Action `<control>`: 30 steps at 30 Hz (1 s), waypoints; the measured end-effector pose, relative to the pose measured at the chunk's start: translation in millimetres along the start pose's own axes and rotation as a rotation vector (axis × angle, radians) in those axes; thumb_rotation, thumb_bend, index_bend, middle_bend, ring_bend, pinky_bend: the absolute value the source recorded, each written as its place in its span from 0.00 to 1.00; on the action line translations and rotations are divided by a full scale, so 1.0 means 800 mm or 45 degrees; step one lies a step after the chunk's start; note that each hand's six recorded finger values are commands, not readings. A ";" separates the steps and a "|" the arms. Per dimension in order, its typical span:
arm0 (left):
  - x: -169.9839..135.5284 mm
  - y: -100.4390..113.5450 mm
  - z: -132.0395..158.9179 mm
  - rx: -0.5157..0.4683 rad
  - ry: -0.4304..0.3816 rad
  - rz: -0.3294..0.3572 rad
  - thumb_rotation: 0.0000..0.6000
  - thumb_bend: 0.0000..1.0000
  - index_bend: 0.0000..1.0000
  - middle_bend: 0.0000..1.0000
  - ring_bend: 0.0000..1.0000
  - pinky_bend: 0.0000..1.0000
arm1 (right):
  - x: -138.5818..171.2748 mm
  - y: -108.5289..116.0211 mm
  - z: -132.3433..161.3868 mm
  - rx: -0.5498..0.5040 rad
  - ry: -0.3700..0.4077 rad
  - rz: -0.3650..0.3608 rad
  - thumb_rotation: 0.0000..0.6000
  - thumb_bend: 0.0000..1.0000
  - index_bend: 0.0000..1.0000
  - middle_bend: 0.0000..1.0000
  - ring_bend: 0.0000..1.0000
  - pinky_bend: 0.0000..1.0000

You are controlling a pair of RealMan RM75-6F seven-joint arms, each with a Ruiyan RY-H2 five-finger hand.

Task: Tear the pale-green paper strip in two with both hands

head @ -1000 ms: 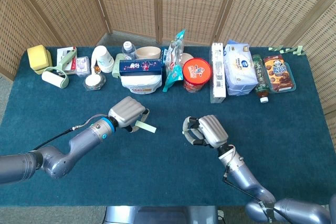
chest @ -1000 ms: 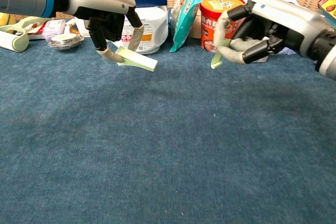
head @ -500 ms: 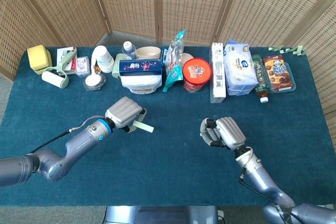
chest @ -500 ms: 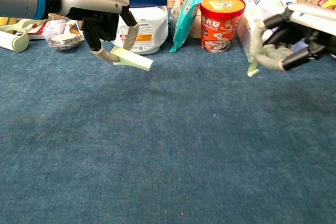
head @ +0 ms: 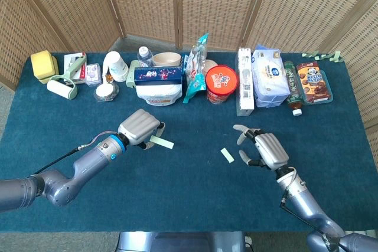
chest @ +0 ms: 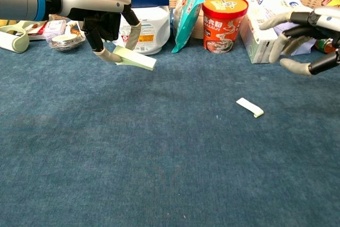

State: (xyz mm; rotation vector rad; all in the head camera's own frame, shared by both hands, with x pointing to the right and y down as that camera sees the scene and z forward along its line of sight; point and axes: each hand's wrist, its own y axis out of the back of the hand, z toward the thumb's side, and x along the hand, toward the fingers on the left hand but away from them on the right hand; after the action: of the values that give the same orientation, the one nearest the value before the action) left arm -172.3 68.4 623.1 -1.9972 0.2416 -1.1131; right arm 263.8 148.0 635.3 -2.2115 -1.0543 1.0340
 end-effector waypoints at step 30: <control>-0.023 0.008 -0.020 -0.038 0.082 0.088 0.80 0.28 0.20 0.46 0.45 0.70 | 0.008 0.026 -0.019 0.006 -0.058 -0.095 1.00 0.46 0.15 0.44 0.25 0.28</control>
State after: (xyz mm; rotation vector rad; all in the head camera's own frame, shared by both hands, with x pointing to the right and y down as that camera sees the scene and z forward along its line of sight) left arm -194.3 64.6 611.9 -1.9660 0.3602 -1.1366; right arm 287.9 139.5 627.9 -2.1369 -1.1441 1.0576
